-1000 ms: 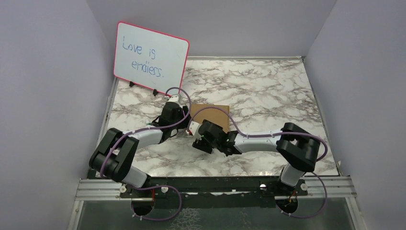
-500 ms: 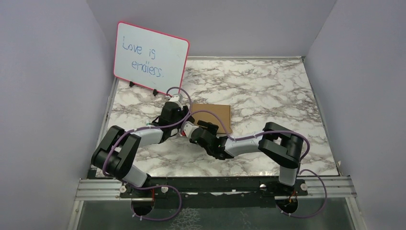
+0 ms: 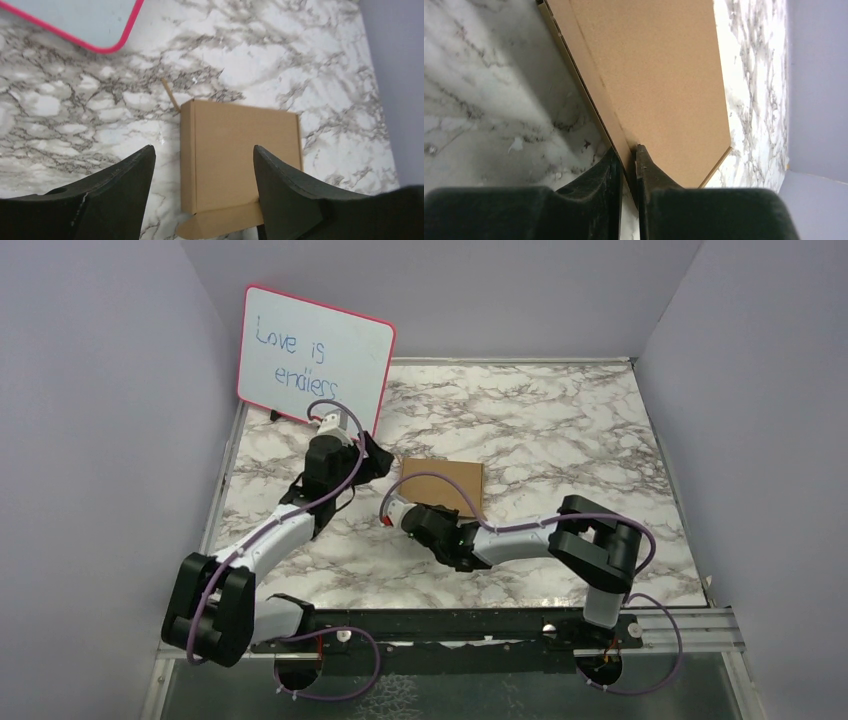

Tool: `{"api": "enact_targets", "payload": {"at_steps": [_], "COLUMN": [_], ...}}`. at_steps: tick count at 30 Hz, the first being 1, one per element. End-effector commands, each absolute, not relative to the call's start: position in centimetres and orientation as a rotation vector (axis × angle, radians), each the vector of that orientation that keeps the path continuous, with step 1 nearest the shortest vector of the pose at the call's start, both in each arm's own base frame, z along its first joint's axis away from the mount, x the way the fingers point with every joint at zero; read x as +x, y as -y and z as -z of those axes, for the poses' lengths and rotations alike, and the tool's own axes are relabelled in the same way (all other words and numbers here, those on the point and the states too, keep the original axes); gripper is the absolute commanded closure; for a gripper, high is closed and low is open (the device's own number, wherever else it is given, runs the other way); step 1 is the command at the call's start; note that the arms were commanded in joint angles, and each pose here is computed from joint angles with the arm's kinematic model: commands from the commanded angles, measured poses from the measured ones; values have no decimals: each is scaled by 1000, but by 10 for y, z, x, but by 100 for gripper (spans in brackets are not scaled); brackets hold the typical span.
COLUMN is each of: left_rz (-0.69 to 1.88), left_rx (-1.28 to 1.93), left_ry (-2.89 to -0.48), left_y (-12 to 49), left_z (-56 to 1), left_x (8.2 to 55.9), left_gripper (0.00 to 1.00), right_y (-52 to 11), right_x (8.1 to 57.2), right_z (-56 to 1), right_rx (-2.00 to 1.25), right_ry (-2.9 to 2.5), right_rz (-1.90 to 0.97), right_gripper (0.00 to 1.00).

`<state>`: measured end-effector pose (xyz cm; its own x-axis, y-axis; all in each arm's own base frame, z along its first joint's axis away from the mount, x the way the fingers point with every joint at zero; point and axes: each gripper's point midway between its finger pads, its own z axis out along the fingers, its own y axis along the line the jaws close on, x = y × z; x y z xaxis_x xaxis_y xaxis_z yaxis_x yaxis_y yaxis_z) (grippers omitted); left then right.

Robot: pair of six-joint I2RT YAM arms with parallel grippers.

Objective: Fold the paper box

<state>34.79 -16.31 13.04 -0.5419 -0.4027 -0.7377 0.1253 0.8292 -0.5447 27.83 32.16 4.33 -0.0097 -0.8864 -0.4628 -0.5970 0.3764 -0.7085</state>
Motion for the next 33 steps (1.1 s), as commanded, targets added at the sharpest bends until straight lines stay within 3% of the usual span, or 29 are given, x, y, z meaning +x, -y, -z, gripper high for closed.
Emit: {"api": "enact_targets", "payload": {"at_steps": [1,6,20,26,33], "left_rz": [647,571,364,316,345], "left_rx": [-283,-280,-163,-88,-19], "left_ry": [-1885,-1848,-1834,-1885,-1972], "left_y": [147,130,93,91,102], "left_z": [-194,-225,-286,-282,-258], "left_x": [361,351,309,302,302], "left_gripper": [26,24,18,15,14], "right_y": [-314,-324,-358,-365,-359], "right_x": [251,234,190,182,207], "right_z": [-30,-44,-121,-145,-156], "right_rx": [-1452,-1519,-1615,-1650,-1610], "right_ry": [-1821,-1882,-1951,-1993,-2042], "right_rz": [290,160,-282,-561,-911], "right_gripper": [91,97,99,99,99]}}
